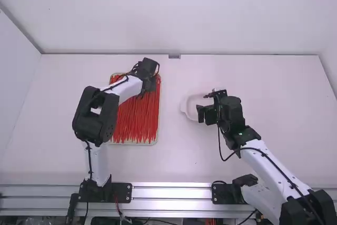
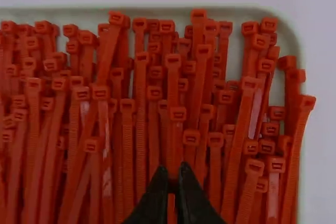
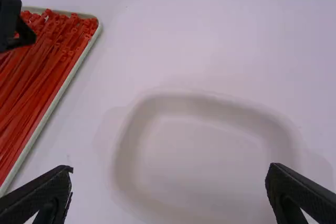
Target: Fasten the cable tie
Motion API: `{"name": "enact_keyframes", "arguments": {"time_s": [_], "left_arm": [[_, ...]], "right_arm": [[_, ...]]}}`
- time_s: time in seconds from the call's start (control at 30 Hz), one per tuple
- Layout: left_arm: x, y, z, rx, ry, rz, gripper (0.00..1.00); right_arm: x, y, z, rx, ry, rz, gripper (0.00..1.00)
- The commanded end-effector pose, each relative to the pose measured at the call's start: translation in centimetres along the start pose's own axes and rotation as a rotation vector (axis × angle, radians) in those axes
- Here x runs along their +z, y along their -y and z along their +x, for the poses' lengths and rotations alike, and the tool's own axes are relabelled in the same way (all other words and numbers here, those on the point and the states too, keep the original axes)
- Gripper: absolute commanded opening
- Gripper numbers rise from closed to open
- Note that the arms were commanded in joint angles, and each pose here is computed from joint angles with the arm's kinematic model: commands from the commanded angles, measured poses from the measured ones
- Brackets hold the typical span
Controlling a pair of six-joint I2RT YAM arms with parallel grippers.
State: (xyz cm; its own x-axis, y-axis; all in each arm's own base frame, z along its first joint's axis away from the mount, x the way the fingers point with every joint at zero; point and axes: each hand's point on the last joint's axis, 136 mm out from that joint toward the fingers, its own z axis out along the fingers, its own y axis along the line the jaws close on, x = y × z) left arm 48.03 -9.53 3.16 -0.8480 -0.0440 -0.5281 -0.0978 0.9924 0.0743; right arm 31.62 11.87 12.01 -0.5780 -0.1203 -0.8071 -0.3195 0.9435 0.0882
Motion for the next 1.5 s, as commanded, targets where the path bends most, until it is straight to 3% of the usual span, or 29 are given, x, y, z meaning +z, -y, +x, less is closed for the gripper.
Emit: {"name": "enact_keyframes", "arguments": {"time_s": [0.0,0.27,0.7,0.93,1.07,1.47], "left_arm": [[-3.0,-0.2,-3.1,-0.024,0.087,0.004,0.02],[-7.9,-1.1,-7.2,-0.066,0.225,0.037,0.02],[-22.4,-3.8,-11.0,-0.055,0.469,0.094,0.02],[-28.5,-5.8,-9.8,-0.07,0.588,0.12,0.02],[-30.2,-6.1,-8.3,-0.071,0.639,0.162,0.02],[-31.1,-4.9,-3.9,-0.018,0.811,0.325,0.02]], "right_arm": [[-0.2,-0.3,-1.8,0.0,0.035,-0.008,0.98],[-0.2,-0.3,-1.8,0.001,0.036,-0.008,0.98],[-0.3,-0.4,-2.3,-0.001,0.056,-0.01,0.98],[-0.4,-0.5,-3.6,0.026,0.108,-0.02,0.99],[-0.5,-0.7,-4.6,0.067,0.148,-0.03,0.98],[-2.1,-4.7,-8.4,0.023,0.296,-0.294,0.98]]}}
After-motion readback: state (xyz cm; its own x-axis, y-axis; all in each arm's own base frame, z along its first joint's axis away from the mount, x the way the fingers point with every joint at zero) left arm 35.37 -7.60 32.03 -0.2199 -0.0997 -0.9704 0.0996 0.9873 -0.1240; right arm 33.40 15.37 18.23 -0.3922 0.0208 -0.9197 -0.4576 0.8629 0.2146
